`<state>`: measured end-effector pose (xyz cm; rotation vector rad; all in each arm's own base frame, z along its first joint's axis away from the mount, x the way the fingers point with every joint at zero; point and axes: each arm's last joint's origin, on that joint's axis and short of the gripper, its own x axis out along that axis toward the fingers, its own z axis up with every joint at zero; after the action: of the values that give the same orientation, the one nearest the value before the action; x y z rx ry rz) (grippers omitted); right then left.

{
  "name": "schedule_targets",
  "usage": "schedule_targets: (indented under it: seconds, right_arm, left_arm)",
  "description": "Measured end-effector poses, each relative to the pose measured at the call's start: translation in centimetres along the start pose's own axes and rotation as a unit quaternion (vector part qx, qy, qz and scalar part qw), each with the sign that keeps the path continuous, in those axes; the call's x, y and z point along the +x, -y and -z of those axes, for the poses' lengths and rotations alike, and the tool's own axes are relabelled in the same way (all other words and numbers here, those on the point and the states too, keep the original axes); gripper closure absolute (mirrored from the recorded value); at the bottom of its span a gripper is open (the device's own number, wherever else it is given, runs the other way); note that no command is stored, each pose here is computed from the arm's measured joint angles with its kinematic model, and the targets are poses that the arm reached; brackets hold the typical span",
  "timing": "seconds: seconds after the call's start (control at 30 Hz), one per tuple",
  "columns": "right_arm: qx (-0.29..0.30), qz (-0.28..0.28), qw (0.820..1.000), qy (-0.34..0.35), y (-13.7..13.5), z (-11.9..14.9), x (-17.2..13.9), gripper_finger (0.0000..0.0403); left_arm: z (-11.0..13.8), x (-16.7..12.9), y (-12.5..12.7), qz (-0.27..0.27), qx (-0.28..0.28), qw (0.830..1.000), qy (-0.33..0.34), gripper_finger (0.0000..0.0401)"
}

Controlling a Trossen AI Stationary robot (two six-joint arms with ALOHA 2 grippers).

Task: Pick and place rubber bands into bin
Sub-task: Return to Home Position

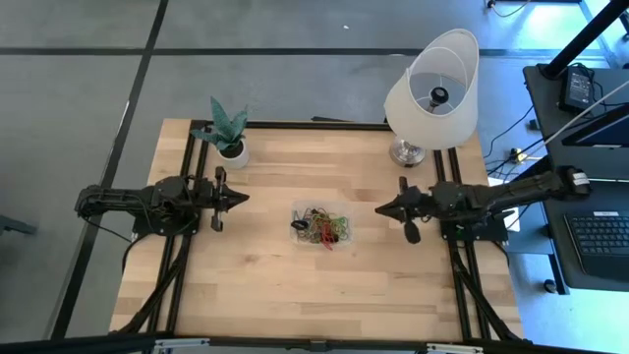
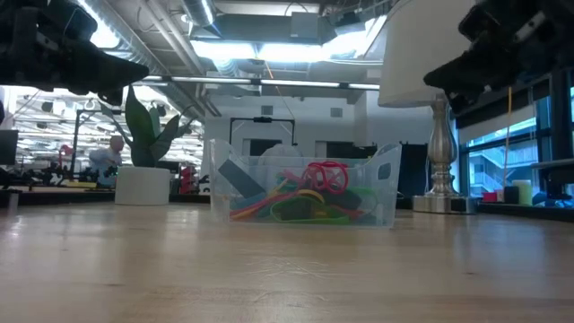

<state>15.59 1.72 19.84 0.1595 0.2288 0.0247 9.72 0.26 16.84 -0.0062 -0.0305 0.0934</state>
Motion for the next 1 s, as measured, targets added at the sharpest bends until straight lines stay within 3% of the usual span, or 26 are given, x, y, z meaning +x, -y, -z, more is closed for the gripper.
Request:
schedule_targets:
  seconds: [0.2, 0.37, 0.63, 1.0]
  right_arm:
    - [-0.050, -0.011, 0.989, 0.137, 0.5, 0.7, -2.1, 0.0403]
    - [-0.036, -0.017, 0.983, 0.179, 0.8, 2.0, -3.5, 0.0403]
    - [-0.058, -0.009, 0.988, 0.143, 0.9, 1.3, -5.4, 0.0403]
    - [-0.077, -0.029, 0.980, 0.180, 1.1, 3.1, -5.4, 0.0403]
  left_arm:
    - [0.0, 0.0, 0.0, 0.000, 0.000, 1.000, 0.000, 0.0397]
    - [0.0, 0.0, 0.0, 0.001, 0.000, 1.000, 0.000, 0.0397]
    - [0.0, 0.0, 0.0, 0.001, 0.000, 1.000, 0.000, 0.0395]
    - [0.0, 0.0, 0.0, 0.001, 0.000, 1.000, 0.000, 0.0395]
